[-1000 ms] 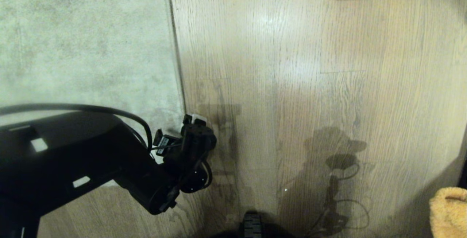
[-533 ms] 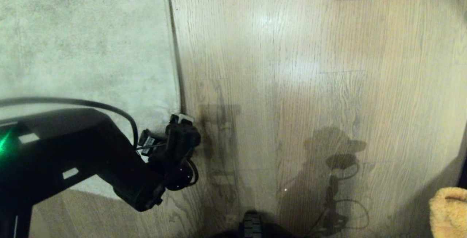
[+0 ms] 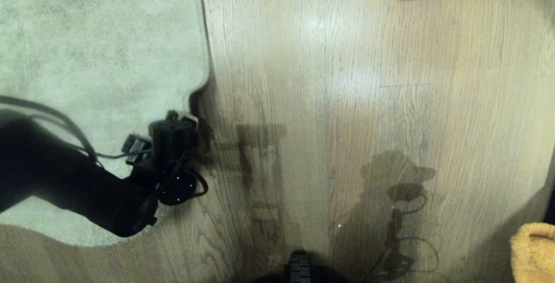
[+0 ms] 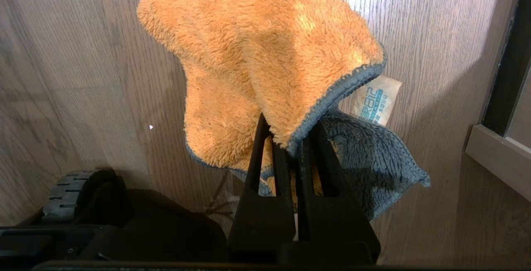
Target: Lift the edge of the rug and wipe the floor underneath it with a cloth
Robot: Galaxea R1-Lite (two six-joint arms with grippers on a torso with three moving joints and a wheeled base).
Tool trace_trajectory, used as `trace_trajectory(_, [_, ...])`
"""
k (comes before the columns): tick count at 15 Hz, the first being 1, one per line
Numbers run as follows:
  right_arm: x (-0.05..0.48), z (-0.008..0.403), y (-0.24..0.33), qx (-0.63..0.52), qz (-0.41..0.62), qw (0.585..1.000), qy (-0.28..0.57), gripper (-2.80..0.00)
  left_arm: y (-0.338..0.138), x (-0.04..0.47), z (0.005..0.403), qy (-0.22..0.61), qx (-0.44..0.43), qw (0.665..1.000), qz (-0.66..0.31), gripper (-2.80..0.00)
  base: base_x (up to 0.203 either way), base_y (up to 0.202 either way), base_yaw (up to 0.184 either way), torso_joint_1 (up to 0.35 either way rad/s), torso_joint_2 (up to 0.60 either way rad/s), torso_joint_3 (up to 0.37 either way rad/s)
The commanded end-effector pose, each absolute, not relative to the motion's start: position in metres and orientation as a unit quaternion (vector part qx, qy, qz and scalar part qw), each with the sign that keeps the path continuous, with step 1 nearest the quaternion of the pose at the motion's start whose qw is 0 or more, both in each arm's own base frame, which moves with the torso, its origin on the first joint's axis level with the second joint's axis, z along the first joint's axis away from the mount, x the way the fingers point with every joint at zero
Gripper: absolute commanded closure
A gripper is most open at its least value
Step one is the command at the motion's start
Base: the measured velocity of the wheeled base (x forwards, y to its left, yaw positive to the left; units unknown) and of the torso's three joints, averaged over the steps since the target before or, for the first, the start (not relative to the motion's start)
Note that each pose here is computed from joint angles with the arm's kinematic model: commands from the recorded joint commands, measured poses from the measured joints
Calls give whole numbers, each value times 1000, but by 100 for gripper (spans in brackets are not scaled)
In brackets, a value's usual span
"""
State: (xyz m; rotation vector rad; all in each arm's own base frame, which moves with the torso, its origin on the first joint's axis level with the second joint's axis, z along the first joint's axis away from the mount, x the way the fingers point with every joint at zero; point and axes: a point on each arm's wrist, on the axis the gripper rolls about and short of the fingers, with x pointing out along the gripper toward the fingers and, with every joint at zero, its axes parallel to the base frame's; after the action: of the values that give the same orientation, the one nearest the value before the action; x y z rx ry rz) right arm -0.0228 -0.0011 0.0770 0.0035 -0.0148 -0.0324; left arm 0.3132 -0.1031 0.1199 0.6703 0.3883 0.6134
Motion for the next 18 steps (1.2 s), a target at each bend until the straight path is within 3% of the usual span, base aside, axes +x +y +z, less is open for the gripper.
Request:
trace_trajectory(1, [-23, 77, -1, 2, -16, 1000, -7, 0, -90, 303, 175, 141, 314, 882, 320, -280, 0, 0, 0, 0, 0, 0])
trace_trajectory(6, [-23, 77, -1, 2, -16, 1000, -8, 0, -104, 278, 188, 125, 325, 890, 295, -280, 0, 0, 0, 0, 0, 0])
trace_trajectory(13, [-23, 77, -1, 2, -16, 1000, -7, 0, -96, 228, 99, 221, 367, 871, 240, -280, 0, 0, 0, 0, 0, 0])
trace_trajectory(18, [-23, 77, -1, 2, -16, 1000, -8, 0, -68, 188, 59, 292, 384, 842, 243, -280, 0, 0, 0, 0, 0, 0])
